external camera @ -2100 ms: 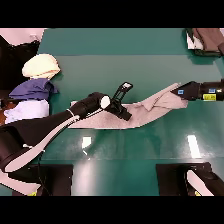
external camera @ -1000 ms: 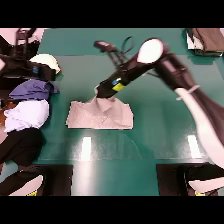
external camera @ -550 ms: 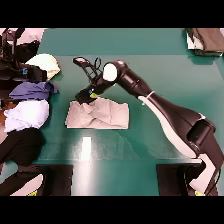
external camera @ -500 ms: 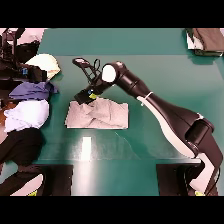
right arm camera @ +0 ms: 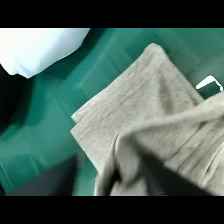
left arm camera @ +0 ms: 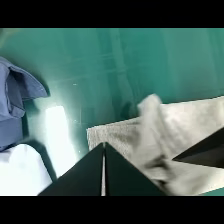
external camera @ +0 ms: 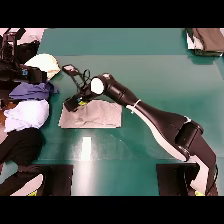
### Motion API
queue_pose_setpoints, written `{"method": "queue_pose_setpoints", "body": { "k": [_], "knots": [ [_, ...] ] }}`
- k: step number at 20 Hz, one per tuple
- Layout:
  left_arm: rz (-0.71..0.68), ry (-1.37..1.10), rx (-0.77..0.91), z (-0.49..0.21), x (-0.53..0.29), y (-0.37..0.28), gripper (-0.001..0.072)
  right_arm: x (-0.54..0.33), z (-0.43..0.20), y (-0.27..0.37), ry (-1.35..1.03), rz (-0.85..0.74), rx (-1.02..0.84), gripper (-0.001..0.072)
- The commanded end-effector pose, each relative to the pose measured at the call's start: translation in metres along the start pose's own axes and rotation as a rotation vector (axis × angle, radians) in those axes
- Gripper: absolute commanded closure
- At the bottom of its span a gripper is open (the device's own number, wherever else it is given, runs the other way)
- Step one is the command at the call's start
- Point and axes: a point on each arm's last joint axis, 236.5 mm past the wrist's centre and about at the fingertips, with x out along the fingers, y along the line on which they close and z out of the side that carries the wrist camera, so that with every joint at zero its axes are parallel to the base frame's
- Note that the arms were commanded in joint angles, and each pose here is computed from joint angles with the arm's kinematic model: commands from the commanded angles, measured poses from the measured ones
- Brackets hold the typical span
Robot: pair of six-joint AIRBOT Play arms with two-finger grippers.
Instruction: Fold the shirts.
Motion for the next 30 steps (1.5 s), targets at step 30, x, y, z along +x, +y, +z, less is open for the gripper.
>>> {"method": "queue_pose_setpoints", "body": {
  "k": [30],
  "knots": [
    [-0.079,0.134,-0.037,-0.040,0.016,-0.017,0.0685,-0.053,-0.148,-0.150,0.012,0.214,0.762,-0.0004]
  ]
}}
